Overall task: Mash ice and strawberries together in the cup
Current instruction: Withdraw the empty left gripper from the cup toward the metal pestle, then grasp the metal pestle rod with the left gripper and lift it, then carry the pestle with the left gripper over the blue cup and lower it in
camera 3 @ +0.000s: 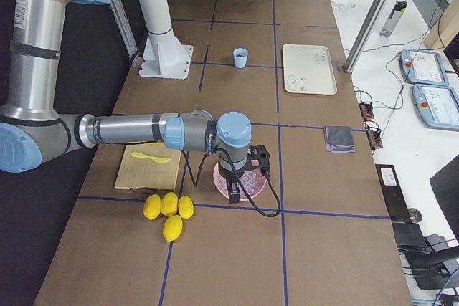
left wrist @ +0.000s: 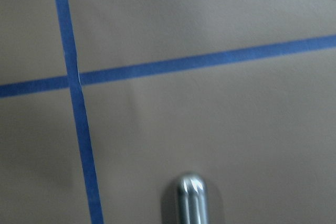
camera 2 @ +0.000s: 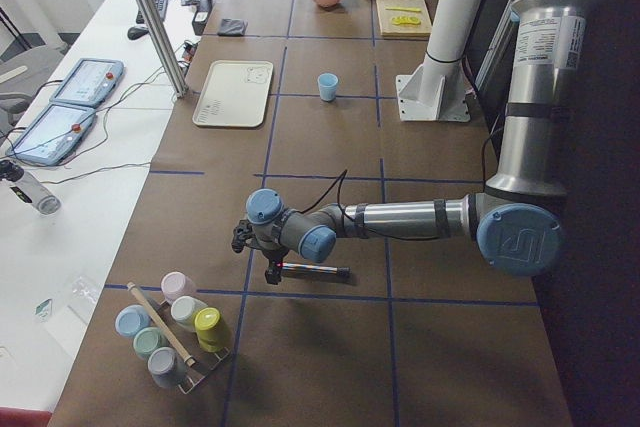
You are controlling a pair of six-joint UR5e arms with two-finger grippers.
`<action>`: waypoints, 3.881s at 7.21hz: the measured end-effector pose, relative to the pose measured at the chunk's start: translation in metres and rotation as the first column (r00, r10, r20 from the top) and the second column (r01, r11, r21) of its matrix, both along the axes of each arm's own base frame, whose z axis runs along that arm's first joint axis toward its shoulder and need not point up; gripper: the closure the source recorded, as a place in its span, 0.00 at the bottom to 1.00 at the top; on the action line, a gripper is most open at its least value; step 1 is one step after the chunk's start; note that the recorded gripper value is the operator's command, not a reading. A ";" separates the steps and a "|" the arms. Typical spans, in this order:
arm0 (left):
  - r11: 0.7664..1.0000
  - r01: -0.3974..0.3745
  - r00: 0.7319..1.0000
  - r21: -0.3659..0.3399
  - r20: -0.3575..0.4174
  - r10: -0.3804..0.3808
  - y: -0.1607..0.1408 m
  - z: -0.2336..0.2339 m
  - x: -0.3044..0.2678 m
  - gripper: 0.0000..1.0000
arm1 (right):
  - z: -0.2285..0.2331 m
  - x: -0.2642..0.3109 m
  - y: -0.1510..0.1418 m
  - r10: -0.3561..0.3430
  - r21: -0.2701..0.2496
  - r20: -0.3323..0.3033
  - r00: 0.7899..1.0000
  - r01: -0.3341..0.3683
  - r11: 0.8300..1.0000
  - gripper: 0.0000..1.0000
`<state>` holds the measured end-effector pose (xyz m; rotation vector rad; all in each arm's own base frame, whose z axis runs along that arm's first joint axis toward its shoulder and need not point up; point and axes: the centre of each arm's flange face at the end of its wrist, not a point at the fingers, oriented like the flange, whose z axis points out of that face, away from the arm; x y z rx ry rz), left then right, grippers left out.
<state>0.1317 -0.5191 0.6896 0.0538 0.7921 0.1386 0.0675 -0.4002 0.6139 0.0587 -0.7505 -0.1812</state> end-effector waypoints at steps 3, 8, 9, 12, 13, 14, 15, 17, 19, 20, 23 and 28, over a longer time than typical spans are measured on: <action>1.000 -0.010 1.000 -0.002 -0.001 0.010 -0.001 0.003 0.007 0.08 | 0.001 0.000 0.001 0.000 -0.002 0.000 1.000 0.000 1.000 0.01; 0.999 -0.051 0.999 0.000 -0.001 0.051 0.010 0.008 0.026 0.14 | 0.005 0.000 0.005 -0.002 -0.009 -0.002 1.000 0.002 1.000 0.01; 0.999 -0.055 0.999 0.000 0.000 0.055 0.011 0.008 0.027 0.49 | 0.005 0.000 0.005 -0.002 -0.009 -0.003 1.000 0.002 1.000 0.01; 0.999 -0.046 0.999 -0.008 -0.004 0.046 0.012 0.006 0.028 1.00 | 0.005 0.000 0.006 -0.002 -0.009 -0.003 1.000 0.002 1.000 0.01; 0.999 -0.045 0.999 -0.007 -0.005 0.045 0.011 0.005 0.028 1.00 | 0.005 0.000 0.006 -0.002 -0.009 -0.003 1.000 0.002 1.000 0.01; 0.999 -0.046 0.999 -0.003 -0.006 0.046 0.011 0.004 0.028 1.00 | 0.005 0.000 0.006 -0.002 -0.009 -0.003 1.000 0.002 1.000 0.01; 0.999 -0.045 0.999 0.006 -0.010 0.045 0.010 -0.001 0.028 1.00 | 0.005 0.000 0.006 -0.001 -0.008 -0.003 1.000 0.001 1.000 0.01; 0.997 -0.043 0.998 0.067 -0.034 0.045 0.003 -0.039 0.031 1.00 | 0.004 0.000 0.006 -0.001 -0.006 -0.003 1.000 0.001 1.000 0.01; 0.971 -0.039 0.995 0.237 -0.082 0.060 -0.010 -0.110 0.033 0.98 | 0.004 0.000 0.006 -0.001 -0.007 -0.002 1.000 0.001 1.000 0.01; 0.927 -0.040 0.990 0.373 -0.111 0.087 -0.019 -0.153 0.036 1.00 | 0.004 0.000 0.006 -0.001 -0.007 -0.001 1.000 0.001 1.000 0.01; 0.798 0.021 0.970 0.603 -0.207 0.131 -0.045 -0.261 0.051 1.00 | 0.005 0.000 0.006 0.000 -0.011 -0.001 1.000 0.000 1.000 0.01; 0.511 0.162 0.901 0.844 -0.338 0.273 -0.040 -0.415 0.133 0.95 | 0.007 0.000 0.006 0.000 -0.015 -0.003 1.000 0.000 1.000 0.01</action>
